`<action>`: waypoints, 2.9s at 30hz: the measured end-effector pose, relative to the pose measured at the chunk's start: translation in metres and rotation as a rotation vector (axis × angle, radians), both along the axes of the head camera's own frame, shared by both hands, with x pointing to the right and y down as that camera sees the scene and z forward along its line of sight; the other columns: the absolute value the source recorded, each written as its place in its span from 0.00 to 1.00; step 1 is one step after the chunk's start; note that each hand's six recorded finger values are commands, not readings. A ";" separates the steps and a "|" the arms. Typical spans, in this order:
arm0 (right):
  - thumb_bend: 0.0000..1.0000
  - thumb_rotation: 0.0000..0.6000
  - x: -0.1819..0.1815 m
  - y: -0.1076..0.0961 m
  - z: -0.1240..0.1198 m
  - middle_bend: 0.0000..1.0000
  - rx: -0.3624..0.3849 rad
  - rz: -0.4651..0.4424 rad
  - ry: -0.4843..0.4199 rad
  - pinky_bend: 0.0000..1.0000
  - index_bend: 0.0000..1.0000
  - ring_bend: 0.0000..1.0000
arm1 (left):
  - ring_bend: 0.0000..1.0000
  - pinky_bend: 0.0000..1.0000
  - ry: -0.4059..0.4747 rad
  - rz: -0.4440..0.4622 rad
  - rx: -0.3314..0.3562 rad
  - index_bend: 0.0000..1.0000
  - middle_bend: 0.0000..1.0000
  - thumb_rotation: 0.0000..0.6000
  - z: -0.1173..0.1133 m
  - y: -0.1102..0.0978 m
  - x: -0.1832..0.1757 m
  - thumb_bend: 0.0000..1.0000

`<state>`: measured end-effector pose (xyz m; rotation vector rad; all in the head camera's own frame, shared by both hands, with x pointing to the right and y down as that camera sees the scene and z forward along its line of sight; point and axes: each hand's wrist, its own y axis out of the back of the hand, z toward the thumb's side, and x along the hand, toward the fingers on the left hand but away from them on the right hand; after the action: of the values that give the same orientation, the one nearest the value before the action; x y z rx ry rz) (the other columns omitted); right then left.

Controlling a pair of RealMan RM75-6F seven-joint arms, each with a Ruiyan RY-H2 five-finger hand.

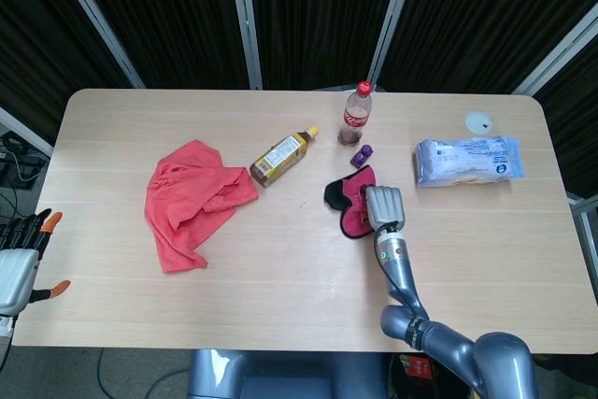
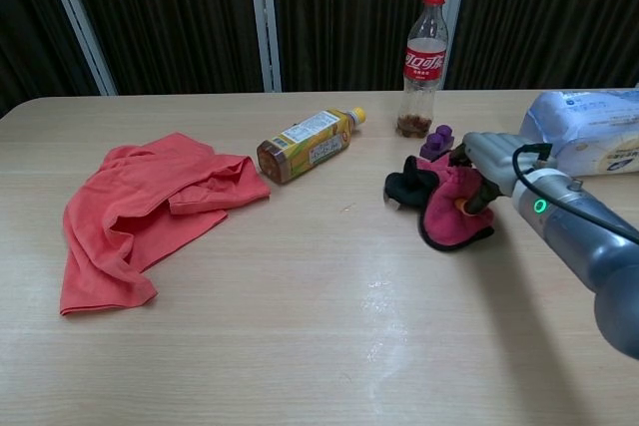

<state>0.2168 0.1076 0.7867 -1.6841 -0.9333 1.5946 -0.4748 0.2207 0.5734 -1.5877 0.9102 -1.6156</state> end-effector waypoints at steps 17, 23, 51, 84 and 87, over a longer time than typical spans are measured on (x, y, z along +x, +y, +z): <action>0.45 1.00 0.052 -0.005 -0.021 0.60 0.024 0.062 0.043 0.75 0.73 0.52 | 0.00 0.00 0.005 -0.001 -0.005 0.02 0.00 1.00 0.002 0.000 0.004 0.00; 0.45 1.00 0.036 0.001 -0.020 0.60 0.013 0.049 -0.002 0.75 0.73 0.52 | 0.00 0.00 0.007 -0.002 -0.006 0.02 0.00 1.00 0.002 0.000 0.004 0.00; 0.45 1.00 -0.032 0.025 -0.049 0.60 0.008 -0.134 -0.203 0.75 0.73 0.52 | 0.00 0.00 0.023 -0.026 -0.023 0.02 0.00 1.00 0.001 0.001 0.001 0.00; 0.14 1.00 0.162 0.082 -0.153 0.14 -0.040 0.104 -0.146 0.30 0.29 0.04 | 0.00 0.00 0.016 0.006 -0.012 0.04 0.00 1.00 -0.001 0.003 0.009 0.00; 0.05 1.00 0.166 0.084 -0.149 0.01 -0.074 0.114 -0.137 0.18 0.15 0.00 | 0.00 0.00 0.014 0.009 -0.006 0.04 0.00 1.00 -0.002 0.003 0.009 0.00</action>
<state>0.3832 0.1917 0.6373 -1.8397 -1.0663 1.6216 -0.4662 0.2238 0.5716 -1.6073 0.9051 -1.6042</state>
